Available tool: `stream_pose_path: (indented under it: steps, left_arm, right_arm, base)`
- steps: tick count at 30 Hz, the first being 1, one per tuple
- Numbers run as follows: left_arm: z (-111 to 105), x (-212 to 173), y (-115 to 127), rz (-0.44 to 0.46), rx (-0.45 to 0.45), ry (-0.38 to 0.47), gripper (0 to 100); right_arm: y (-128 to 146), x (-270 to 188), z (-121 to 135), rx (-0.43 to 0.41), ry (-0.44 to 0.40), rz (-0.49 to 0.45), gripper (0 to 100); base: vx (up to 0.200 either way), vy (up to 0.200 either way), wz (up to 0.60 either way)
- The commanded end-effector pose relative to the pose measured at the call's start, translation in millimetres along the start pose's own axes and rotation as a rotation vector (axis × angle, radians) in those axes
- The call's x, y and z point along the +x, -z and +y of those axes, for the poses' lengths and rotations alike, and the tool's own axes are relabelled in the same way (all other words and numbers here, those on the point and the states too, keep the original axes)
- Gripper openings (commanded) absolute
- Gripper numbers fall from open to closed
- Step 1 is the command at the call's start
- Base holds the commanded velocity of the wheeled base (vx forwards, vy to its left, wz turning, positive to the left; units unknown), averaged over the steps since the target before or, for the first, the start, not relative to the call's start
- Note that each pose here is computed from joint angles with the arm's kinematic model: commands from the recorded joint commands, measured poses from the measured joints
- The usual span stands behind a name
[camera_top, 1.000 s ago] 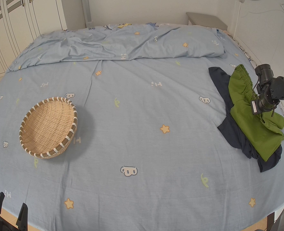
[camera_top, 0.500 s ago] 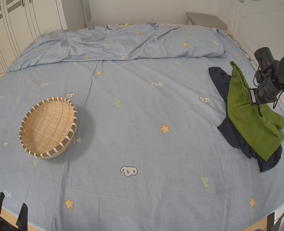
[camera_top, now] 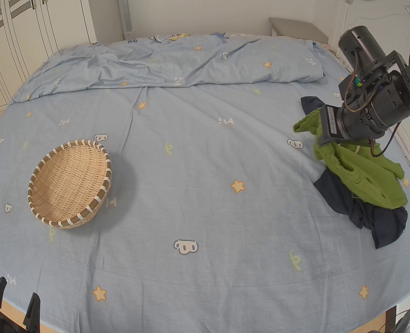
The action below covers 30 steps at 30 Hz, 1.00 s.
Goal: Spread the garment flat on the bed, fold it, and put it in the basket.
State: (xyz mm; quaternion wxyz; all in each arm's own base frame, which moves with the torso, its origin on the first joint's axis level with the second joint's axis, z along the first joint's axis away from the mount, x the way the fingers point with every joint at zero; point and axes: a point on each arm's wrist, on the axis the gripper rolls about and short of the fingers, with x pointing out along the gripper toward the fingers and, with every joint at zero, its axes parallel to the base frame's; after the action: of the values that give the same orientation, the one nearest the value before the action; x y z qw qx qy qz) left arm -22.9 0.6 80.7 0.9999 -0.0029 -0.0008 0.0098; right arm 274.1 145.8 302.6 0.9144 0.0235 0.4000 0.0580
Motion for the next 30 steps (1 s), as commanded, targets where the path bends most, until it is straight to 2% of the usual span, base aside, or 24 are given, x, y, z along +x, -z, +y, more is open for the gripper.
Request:
stream_pose_path:
  steps: [1, 2, 3, 6, 7, 9, 14, 21, 27, 28, 30]
  left_arm:
    - [0, 1, 5, 0.014, 0.0, 0.0, 100]
    - [0, 1, 5, 0.014, 0.0, 0.0, 100]
    - [0, 1, 5, 0.014, 0.0, 0.0, 100]
    - [0, 1, 5, 0.014, 0.0, 0.0, 100]
    - [0, 1, 5, 0.014, 0.0, 0.0, 100]
    - [0, 1, 5, 0.014, 0.0, 0.0, 100]
    - [0, 1, 5, 0.014, 0.0, 0.0, 100]
    - [0, 1, 5, 0.014, 0.0, 0.0, 100]
    - [0, 1, 5, 0.014, 0.0, 0.0, 100]
    - [0, 1, 5, 0.014, 0.0, 0.0, 100]
    - [0, 1, 5, 0.014, 0.0, 0.0, 100]
  right_arm:
    - [21, -23, 58, -0.056, -0.167, -0.009, 0]
    - [22, -23, 60, -0.06, -0.172, -0.01, 0]
    - [27, -24, 82, -0.073, -0.233, -0.033, 0]
    - [31, -25, 112, -0.05, -0.304, -0.071, 0]
    - [37, -24, 129, -0.072, -0.324, -0.069, 0]
    - [46, -17, 140, -0.103, -0.322, -0.04, 0]
    - [88, 28, 183, -0.224, -0.271, 0.11, 0]
    - [130, 72, 214, -0.303, -0.218, 0.22, 0]
    - [135, 80, 213, -0.315, -0.188, 0.257, 0]
    - [135, 80, 212, -0.311, -0.184, 0.26, 100]
    - [135, 80, 208, -0.304, -0.167, 0.286, 100]
  base:
    - [0.0, 0.0, 0.0]
    - [0.0, 0.0, 0.0]
    - [0.0, 0.0, 0.0]
    - [0.0, 0.0, 0.0]
    - [0.0, 0.0, 0.0]
    - [0.0, 0.0, 0.0]
    - [0.0, 0.0, 0.0]
    - [0.0, 0.0, 0.0]
    - [0.0, 0.0, 0.0]
    - [0.0, 0.0, 0.0]
    - [0.0, 0.0, 0.0]
